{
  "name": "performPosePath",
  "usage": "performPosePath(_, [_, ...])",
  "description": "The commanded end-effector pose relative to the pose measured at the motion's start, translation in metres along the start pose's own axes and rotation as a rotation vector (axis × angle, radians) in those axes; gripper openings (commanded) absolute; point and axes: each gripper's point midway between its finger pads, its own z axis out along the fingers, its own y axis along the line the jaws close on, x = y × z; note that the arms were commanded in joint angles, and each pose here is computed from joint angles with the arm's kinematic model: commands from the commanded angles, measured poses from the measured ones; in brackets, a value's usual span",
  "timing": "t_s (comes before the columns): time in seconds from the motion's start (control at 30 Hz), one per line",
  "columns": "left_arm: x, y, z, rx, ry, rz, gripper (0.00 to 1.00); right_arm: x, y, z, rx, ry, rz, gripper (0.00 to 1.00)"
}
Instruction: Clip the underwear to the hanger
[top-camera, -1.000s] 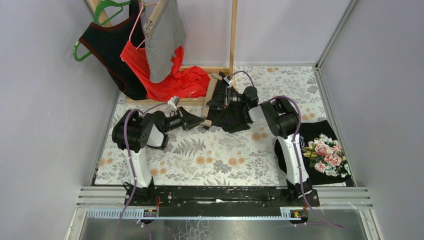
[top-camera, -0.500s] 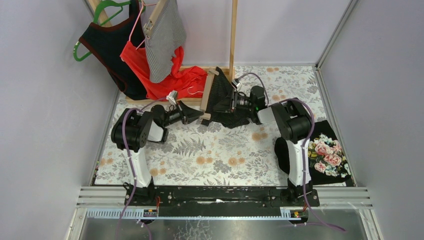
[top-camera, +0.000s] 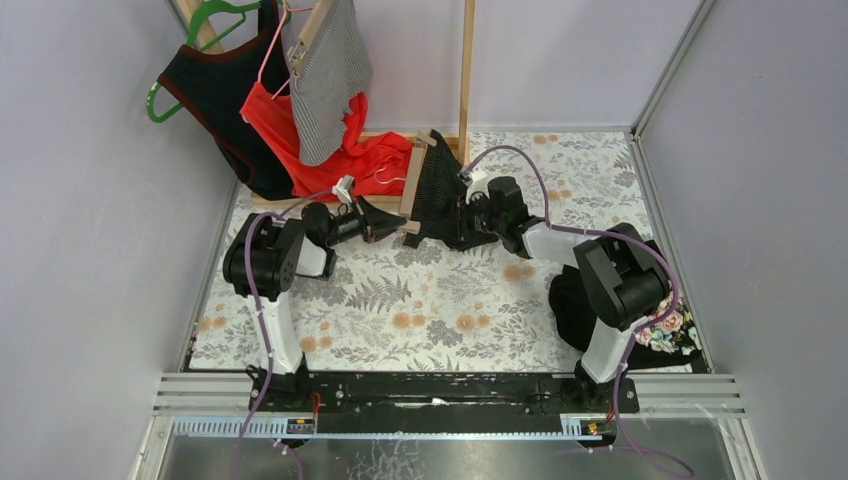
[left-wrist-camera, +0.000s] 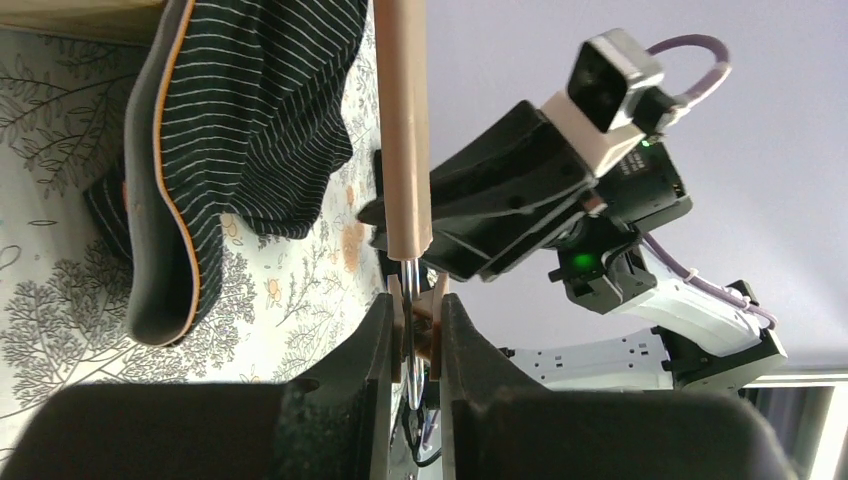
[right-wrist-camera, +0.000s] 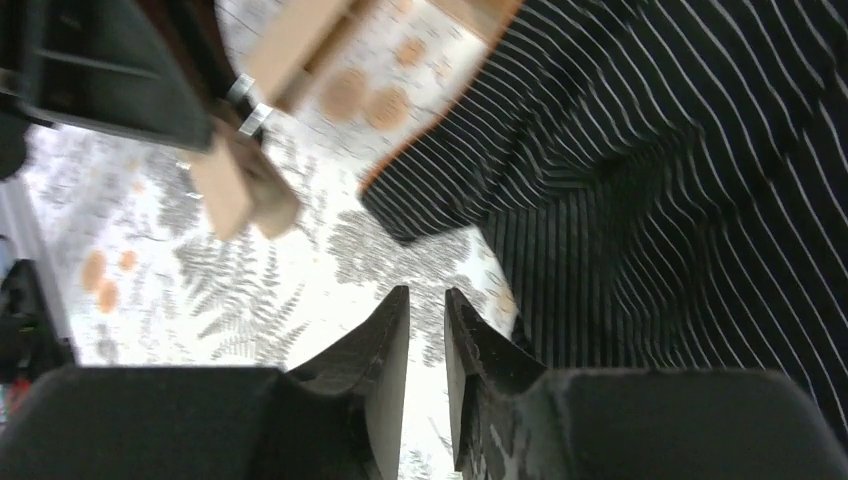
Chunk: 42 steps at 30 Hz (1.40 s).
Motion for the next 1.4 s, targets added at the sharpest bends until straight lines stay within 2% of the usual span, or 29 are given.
performPosePath(0.0, [-0.008, -0.001, 0.002, 0.027, 0.008, 0.056, 0.00, 0.011, -0.022, 0.002, 0.125, 0.014, -0.108, 0.30])
performPosePath(0.07, [-0.009, 0.001, 0.001, 0.029, 0.008, 0.050, 0.00, 0.008, -0.021, -0.003, 0.231, -0.032, -0.224, 0.65])
performPosePath(0.1, [-0.009, 0.001, 0.001, 0.034, 0.009, 0.047, 0.00, 0.007, -0.021, -0.005, 0.279, -0.051, -0.290, 0.70])
performPosePath(0.13, [-0.010, 0.001, 0.000, 0.038, 0.008, 0.041, 0.00, 0.005, -0.020, -0.007, 0.311, -0.068, -0.334, 0.71])
performPosePath(0.2, [-0.010, 0.002, 0.001, 0.040, 0.012, 0.033, 0.00, 0.001, -0.020, -0.005, 0.332, -0.085, -0.339, 0.50])
performPosePath(0.23, [-0.010, 0.002, 0.000, 0.041, 0.012, 0.032, 0.00, 0.002, -0.020, -0.002, 0.328, -0.084, -0.325, 0.33])
performPosePath(0.27, [-0.011, 0.003, 0.000, 0.042, 0.012, 0.032, 0.00, 0.001, -0.016, 0.001, 0.302, -0.077, -0.323, 0.23])
performPosePath(0.3, [-0.011, 0.004, 0.000, 0.040, 0.012, 0.032, 0.00, 0.005, -0.012, 0.005, 0.266, -0.059, -0.321, 0.21])
performPosePath(0.33, [-0.011, 0.004, 0.000, 0.037, 0.012, 0.030, 0.00, 0.006, -0.004, 0.008, 0.218, -0.051, -0.327, 0.25])
performPosePath(0.37, [-0.011, 0.005, 0.000, 0.036, 0.013, 0.030, 0.00, 0.005, 0.005, 0.008, 0.171, -0.072, -0.349, 0.39])
performPosePath(0.4, [-0.011, 0.006, 0.000, 0.032, 0.012, 0.028, 0.00, 0.004, 0.011, 0.007, 0.140, -0.118, -0.363, 0.76])
performPosePath(0.43, [-0.011, 0.006, 0.000, 0.029, 0.011, 0.025, 0.00, 0.004, 0.014, 0.004, 0.129, -0.166, -0.373, 0.97])
performPosePath(0.47, [-0.012, 0.007, 0.000, 0.028, 0.013, 0.024, 0.00, 0.005, 0.015, 0.003, 0.131, -0.186, -0.385, 1.00])
performPosePath(0.63, [-0.015, 0.013, 0.000, 0.002, 0.011, 0.028, 0.00, 0.017, 0.017, 0.014, 0.169, -0.163, -0.483, 1.00])
performPosePath(0.7, [-0.016, 0.016, 0.000, -0.004, 0.017, 0.025, 0.00, 0.015, 0.022, 0.016, 0.186, -0.196, -0.489, 0.93])
performPosePath(0.77, [-0.017, 0.017, 0.000, -0.005, 0.019, 0.022, 0.00, 0.011, 0.026, 0.019, 0.196, -0.230, -0.486, 0.78])
performPosePath(0.8, [-0.018, 0.019, 0.000, -0.008, 0.020, 0.019, 0.00, 0.012, 0.026, 0.021, 0.206, -0.233, -0.488, 0.75])
performPosePath(1.1, [-0.024, 0.029, -0.001, -0.009, 0.027, -0.014, 0.00, 0.022, 0.035, 0.048, 0.247, -0.189, -0.646, 0.72])
performPosePath(1.37, [-0.025, 0.032, -0.002, -0.009, 0.035, -0.028, 0.00, 0.016, 0.036, 0.064, 0.280, -0.217, -0.738, 0.67])
